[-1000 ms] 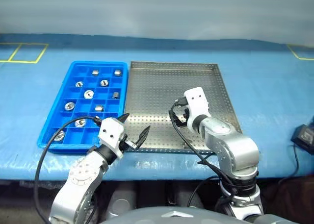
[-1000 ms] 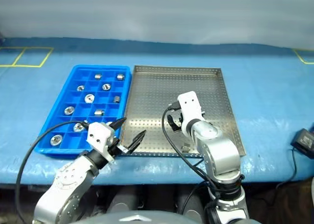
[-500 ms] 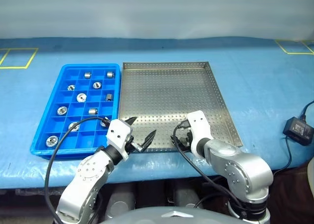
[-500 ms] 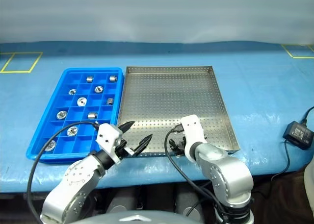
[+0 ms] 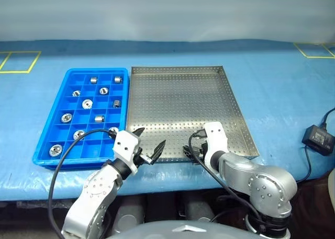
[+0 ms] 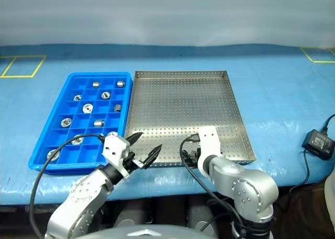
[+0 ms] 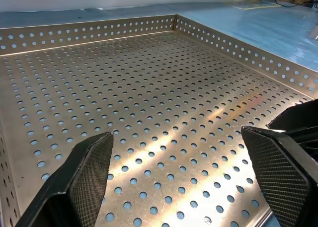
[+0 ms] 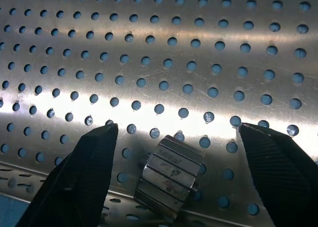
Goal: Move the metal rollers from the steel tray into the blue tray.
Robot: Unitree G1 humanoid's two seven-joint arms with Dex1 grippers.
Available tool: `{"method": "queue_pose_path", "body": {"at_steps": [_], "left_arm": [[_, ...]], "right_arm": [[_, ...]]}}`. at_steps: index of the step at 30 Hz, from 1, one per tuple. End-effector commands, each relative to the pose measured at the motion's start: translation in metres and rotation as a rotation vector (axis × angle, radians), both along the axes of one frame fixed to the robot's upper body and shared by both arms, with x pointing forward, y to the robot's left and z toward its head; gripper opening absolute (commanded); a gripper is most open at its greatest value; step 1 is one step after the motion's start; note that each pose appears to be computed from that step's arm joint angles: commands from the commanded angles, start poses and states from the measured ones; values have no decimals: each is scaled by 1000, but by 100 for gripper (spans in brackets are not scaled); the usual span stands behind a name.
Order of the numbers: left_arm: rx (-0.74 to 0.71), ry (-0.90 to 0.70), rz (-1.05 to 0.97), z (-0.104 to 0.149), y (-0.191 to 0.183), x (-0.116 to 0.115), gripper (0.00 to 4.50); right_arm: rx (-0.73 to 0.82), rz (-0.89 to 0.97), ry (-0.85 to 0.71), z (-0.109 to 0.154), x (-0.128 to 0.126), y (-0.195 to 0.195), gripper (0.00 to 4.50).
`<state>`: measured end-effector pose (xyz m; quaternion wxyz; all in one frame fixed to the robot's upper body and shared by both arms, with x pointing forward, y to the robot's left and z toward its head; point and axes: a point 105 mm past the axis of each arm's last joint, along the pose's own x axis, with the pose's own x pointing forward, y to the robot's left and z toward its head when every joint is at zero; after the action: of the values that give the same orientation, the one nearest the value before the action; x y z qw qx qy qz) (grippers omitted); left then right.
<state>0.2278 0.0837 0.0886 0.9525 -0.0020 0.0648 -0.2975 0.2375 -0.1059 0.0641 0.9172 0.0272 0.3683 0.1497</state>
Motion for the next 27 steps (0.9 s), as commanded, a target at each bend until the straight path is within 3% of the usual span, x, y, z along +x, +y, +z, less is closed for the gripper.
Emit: {"method": "queue_pose_path", "body": {"at_steps": [1,8,12,15,21,24,27], "left_arm": [[-16,-42,-4,8,-3,-1,450],[-12,-50,-7,8,-2,-1,450],[-10,-53,-10,9,-1,-1,450],[-18,-68,10,12,1,1,450],[-54,-185,210,36,27,14,450],[-61,-236,293,47,41,13,450],[-45,-284,407,58,60,7,450]], "right_arm": [[5,33,16,4,-3,0,293],[18,71,97,16,-10,1,79],[10,38,168,24,-13,2,79],[4,61,96,41,0,9,79],[67,195,-319,92,51,51,79],[52,291,-482,104,63,73,79],[130,409,-581,112,66,104,79]]}}
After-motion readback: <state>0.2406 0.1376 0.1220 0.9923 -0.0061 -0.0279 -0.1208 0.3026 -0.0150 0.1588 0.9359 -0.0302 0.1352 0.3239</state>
